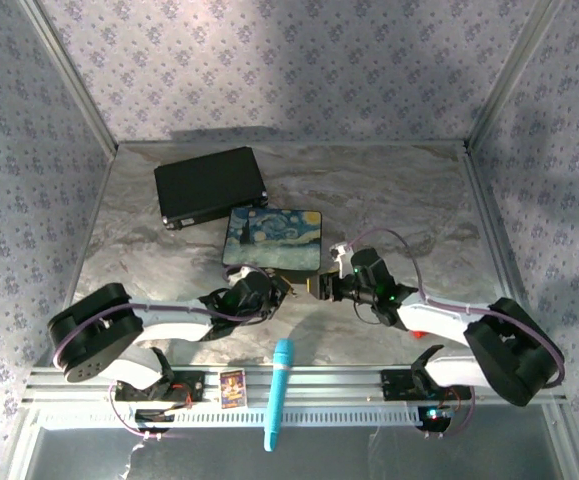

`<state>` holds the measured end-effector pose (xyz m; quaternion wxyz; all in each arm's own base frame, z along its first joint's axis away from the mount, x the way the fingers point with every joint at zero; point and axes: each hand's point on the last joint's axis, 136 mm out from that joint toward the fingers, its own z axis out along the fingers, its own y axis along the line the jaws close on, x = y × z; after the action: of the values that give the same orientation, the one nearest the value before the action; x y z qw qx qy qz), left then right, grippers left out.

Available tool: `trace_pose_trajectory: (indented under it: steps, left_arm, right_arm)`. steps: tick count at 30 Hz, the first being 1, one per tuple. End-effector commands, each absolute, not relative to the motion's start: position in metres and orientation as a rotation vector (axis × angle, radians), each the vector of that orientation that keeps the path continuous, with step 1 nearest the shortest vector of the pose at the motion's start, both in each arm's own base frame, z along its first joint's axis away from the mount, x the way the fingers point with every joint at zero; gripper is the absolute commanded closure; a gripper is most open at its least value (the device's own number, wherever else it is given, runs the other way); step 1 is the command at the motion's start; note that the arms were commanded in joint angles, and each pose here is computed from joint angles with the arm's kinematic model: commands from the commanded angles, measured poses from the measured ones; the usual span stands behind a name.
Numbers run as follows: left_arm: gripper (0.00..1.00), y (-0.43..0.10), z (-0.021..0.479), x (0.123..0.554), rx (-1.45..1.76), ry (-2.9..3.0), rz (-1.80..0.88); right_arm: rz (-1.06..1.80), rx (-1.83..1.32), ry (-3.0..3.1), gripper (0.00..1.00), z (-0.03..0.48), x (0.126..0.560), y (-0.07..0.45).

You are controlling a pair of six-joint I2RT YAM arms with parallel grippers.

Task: Unlock the padlock with the key

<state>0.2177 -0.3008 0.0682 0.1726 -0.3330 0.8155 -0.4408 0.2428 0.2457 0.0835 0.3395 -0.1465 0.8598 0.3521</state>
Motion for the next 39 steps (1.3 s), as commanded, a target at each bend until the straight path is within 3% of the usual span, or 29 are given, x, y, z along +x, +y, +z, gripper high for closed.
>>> trace_pose_trajectory:
  steps: [1,5,8,14,25,39]
  left_arm:
    - [1.0,-0.31,0.078,0.22,-0.922,2.292,-1.296]
    - [1.0,-0.31,0.077,0.22,-0.915,2.306,-1.278]
    - [1.0,-0.311,0.078,0.221,-0.891,2.315,-1.257]
    - [1.0,-0.32,0.083,0.221,-0.712,2.407,-1.158]
    - [1.0,-0.303,0.068,0.219,-0.519,2.557,-1.067]
    - [1.0,-0.21,0.05,0.213,-0.175,2.766,-0.299]
  right_arm:
    - [0.854,-0.382,2.242,0.41,0.085,0.243,0.237]
    - [0.782,-0.35,2.22,0.3,0.102,0.251,0.228]
    - [0.612,-0.245,2.254,0.12,0.111,0.267,0.206]
    - [0.598,-0.117,2.369,0.12,0.118,0.304,0.198]
    - [0.623,-0.122,2.607,0.18,0.067,0.319,0.219]
    - [0.552,-0.089,2.681,0.2,0.039,0.318,0.215]
